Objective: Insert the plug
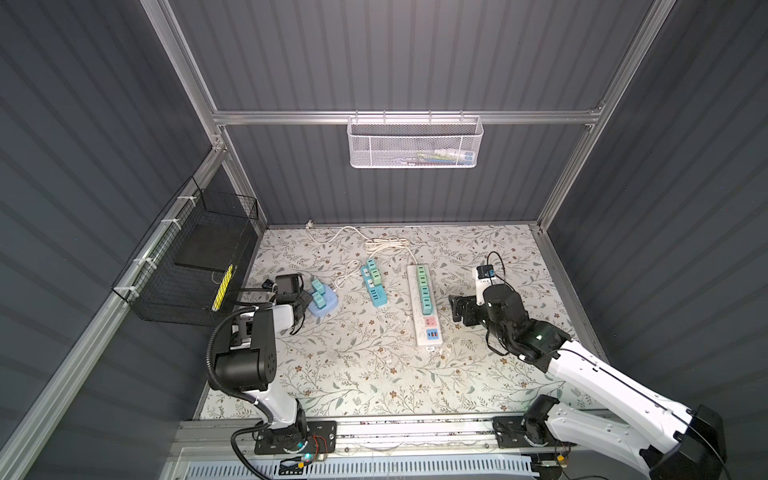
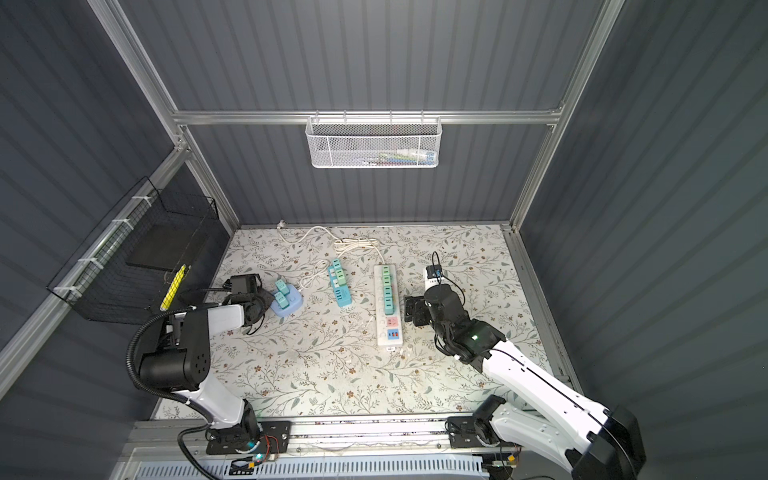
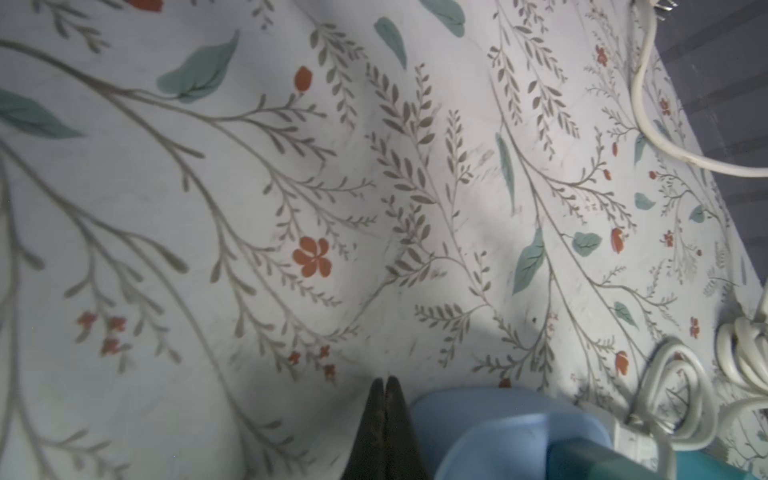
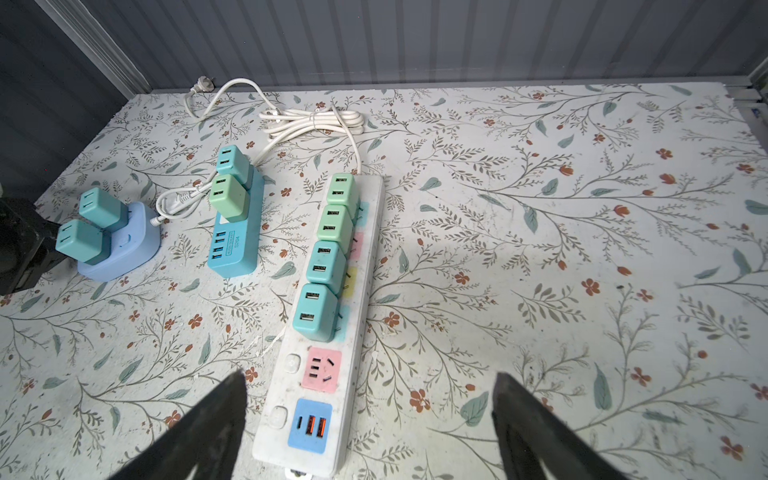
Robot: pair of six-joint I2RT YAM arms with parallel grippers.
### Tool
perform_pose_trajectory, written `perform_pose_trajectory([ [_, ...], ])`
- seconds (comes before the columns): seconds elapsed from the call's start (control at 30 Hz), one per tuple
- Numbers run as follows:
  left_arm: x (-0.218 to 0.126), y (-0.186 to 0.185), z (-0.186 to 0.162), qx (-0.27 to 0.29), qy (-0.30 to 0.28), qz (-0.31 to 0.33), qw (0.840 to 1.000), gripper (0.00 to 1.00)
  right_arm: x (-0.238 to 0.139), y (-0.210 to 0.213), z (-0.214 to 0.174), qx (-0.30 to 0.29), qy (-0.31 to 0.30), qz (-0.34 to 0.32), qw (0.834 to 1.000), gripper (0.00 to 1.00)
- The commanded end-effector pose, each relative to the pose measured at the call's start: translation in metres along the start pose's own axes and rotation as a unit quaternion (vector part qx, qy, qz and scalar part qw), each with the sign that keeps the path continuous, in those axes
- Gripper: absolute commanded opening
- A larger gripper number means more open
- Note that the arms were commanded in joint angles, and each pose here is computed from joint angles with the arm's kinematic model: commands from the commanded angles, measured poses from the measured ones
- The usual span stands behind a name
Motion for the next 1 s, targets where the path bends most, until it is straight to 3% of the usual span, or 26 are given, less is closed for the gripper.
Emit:
perform_pose_trajectory([
  [0.0, 0.011, -0.024, -0.009, 0.006, 0.035, -0.058, 0.998, 0.00, -0.003, -0.006, 0.000, -0.003, 0.002, -0.014, 1.000, 0.92],
  [0.3, 0.011, -0.072, -0.063, 0.084, 0.063, -0.095, 0.990, 0.00, -0.006, -0.008, 0.003, -0.004, -0.003, -0.019, 1.000, 0.93],
  [0.63, 0.013, -0.093, -0.104, 0.114, 0.084, -0.113, 0.983, 0.00, -0.009, -0.012, 0.004, -0.006, -0.003, -0.027, 1.000, 0.93],
  [0.8, 0.004, -0.092, -0.096, 0.127, 0.069, -0.108, 0.984, 0.00, -0.010, -0.014, 0.005, -0.008, -0.004, -0.031, 0.999, 0.94],
  [0.97, -0.042, -0.091, -0.061, 0.168, 0.008, -0.075, 0.983, 0.00, -0.014, -0.020, 0.012, -0.006, -0.018, -0.046, 0.999, 0.95],
])
Point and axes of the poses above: each gripper's point midway between its finger pads, its own x axis out along the fingers, its own y axis along the line the jaws close on, z = x × y, the point moved 2 cm from there along -x, back along the fingers, and after that the axes turned 7 degrees about -x, right-handed, at the moved point
